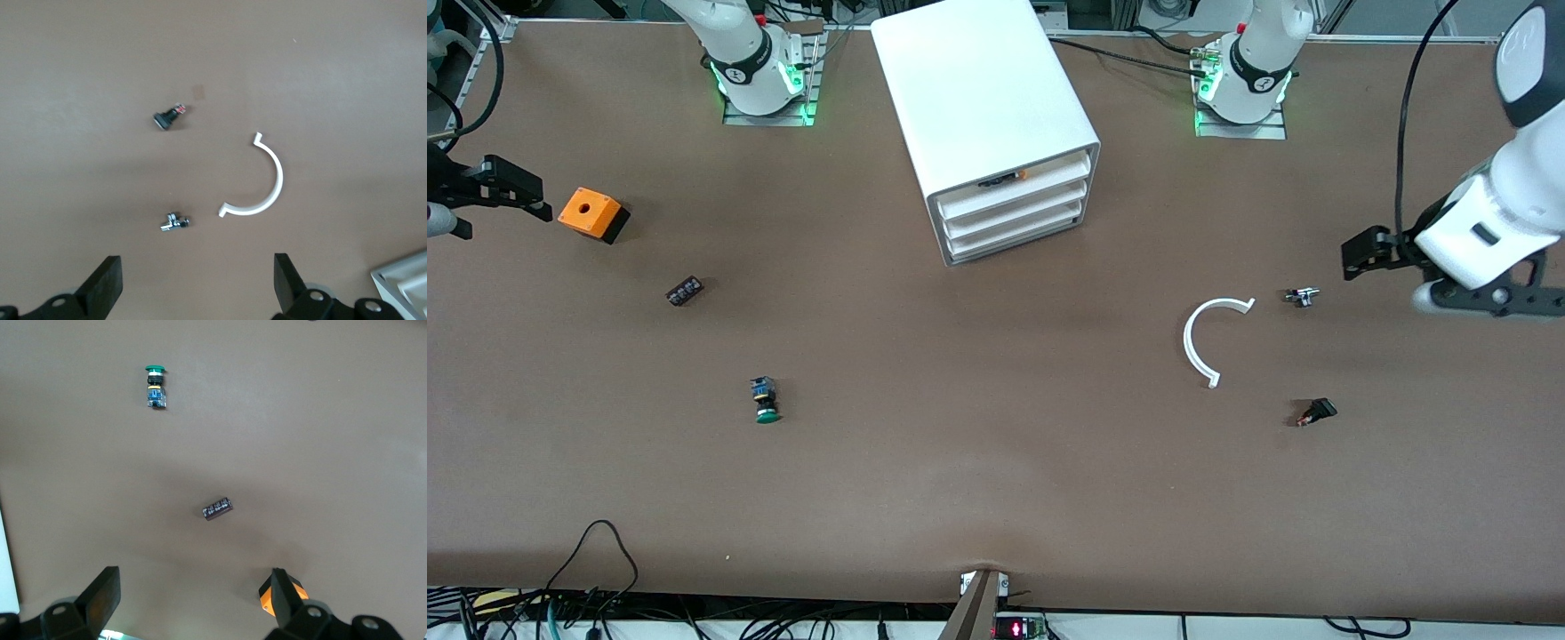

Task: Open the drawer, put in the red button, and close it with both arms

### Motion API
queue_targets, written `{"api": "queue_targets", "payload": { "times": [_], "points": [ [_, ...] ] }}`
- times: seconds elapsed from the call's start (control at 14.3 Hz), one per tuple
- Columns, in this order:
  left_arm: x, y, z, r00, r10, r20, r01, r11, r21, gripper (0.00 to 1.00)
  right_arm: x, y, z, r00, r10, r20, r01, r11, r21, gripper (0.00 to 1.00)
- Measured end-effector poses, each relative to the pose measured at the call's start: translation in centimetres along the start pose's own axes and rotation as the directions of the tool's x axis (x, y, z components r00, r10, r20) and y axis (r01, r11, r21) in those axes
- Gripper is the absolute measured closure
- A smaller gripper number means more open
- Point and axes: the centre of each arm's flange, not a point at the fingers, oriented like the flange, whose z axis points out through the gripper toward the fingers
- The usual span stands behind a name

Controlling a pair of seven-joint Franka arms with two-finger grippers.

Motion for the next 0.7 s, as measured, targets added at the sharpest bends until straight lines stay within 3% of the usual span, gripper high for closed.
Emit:
{"api": "queue_targets", "payload": {
  "times": [0.21, 0.7],
  "points": [
    [-3.2, -0.2, -2.2, 0.996, -0.005, -0.084, 0.005, 1.0, 0.002, 0.0, 0.0, 0.0, 0.0, 1.0, 0.0, 0.0, 0.0, 1.0, 0.0, 0.0],
    [-4.8, -0.2, -2.4, 0.998, -0.045, -0.042, 0.045, 0.999, -0.022, 0.0, 0.0, 0.0, 0.0, 1.0, 0.0, 0.0, 0.0, 1.0, 0.0, 0.0]
  ]
}}
